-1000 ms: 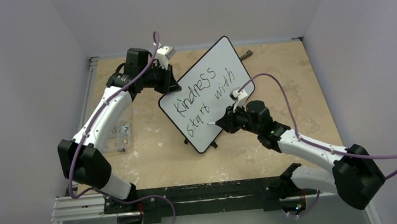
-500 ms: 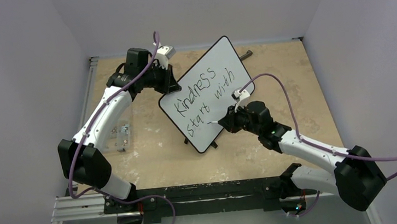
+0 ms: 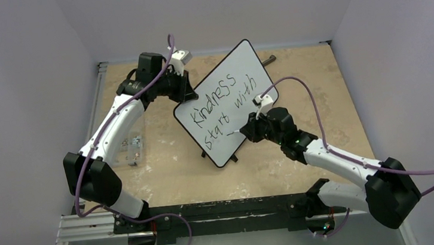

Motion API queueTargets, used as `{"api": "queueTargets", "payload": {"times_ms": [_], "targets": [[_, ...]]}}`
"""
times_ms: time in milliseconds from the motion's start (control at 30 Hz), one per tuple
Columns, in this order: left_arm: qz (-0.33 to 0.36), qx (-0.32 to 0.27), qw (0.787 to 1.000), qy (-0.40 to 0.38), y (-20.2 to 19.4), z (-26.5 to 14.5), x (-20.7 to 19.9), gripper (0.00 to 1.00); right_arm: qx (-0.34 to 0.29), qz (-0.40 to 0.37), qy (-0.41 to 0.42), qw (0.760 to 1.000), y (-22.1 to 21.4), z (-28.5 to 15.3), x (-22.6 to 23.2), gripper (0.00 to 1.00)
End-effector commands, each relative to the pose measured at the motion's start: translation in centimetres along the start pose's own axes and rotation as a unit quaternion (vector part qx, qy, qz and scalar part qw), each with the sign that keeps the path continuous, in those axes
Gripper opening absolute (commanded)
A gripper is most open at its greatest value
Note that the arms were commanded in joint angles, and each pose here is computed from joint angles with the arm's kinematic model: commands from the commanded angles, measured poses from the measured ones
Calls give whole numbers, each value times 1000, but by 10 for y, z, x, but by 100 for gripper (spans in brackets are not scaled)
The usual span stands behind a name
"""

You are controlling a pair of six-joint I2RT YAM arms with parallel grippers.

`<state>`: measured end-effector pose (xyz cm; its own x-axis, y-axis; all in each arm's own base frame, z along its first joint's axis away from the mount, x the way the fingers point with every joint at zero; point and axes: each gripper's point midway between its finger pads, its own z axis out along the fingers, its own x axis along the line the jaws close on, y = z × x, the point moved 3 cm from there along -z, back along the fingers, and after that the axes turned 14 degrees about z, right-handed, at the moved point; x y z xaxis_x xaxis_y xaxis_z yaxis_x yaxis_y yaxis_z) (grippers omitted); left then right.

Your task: Write a sentence on the whiteboard

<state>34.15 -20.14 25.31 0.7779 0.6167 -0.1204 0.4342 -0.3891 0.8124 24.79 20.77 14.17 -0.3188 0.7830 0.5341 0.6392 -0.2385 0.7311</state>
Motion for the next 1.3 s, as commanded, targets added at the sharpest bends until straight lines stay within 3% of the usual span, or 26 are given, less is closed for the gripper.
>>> {"api": "queueTargets", "payload": {"times_ms": [0,233,1267], "targets": [[25,104,994,28,-48,6,8,0,-47,-14,-1,999,36,4,13,0],[25,104,994,29,-47,6,9,0,-49,-14,1,999,41,7,16,0],[25,102,994,28,-46,5,8,0,27,29,1,999,-25,-3,-9,0]]}}
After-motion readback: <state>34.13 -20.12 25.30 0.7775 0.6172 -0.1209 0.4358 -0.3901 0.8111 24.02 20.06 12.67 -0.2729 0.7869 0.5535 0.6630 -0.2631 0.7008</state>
